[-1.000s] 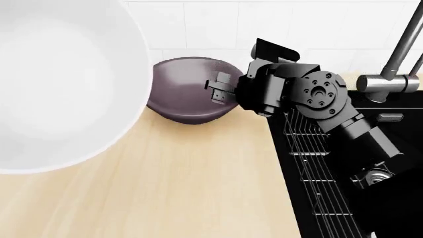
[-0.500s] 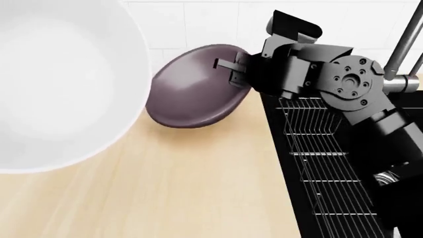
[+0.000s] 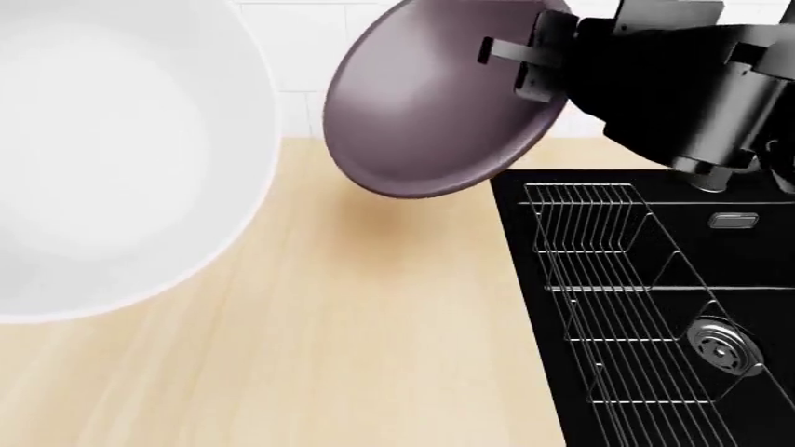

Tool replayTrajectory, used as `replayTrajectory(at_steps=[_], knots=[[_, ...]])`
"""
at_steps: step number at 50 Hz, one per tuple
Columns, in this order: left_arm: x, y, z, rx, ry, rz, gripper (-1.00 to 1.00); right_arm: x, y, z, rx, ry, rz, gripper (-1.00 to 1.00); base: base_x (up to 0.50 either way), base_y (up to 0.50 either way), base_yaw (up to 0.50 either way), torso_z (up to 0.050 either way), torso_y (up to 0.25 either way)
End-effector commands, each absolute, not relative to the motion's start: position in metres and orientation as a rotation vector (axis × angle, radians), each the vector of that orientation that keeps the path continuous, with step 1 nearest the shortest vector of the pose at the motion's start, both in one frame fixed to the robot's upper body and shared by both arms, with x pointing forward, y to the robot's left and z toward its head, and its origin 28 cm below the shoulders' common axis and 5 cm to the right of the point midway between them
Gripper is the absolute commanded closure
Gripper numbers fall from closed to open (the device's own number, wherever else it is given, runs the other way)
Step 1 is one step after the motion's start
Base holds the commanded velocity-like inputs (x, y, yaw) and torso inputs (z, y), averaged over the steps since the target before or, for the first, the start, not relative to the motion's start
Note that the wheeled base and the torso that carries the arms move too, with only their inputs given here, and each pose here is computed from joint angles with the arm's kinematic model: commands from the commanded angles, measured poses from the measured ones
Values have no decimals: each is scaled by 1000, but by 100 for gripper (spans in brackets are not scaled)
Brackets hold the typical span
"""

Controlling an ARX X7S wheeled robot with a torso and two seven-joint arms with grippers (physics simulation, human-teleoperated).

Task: Stack the bowls in the sink.

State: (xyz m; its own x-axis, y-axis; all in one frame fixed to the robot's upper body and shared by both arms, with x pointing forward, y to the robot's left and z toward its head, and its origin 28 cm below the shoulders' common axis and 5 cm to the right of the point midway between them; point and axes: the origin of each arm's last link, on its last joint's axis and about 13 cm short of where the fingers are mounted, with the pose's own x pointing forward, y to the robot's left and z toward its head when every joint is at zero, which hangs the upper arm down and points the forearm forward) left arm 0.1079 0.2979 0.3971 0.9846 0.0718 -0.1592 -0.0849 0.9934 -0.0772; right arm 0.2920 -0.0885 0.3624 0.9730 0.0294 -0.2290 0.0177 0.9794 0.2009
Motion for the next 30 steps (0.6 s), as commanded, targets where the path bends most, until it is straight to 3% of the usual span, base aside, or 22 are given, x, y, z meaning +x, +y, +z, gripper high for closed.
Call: replayTrajectory(at_steps=[1,18,30], knots=[[104,298,401,-86,134,87,100,234,-112,381,188,71,26,100,0,0,0,0,0],[105,300,398,-88,134,99,100,188,-146,381,75,-158,-108,100,0,0,0,0,1],[106,300,399,-87,131,103,100,181,-155,371,60,-146,-110,100,-474,-126,0,0,1]])
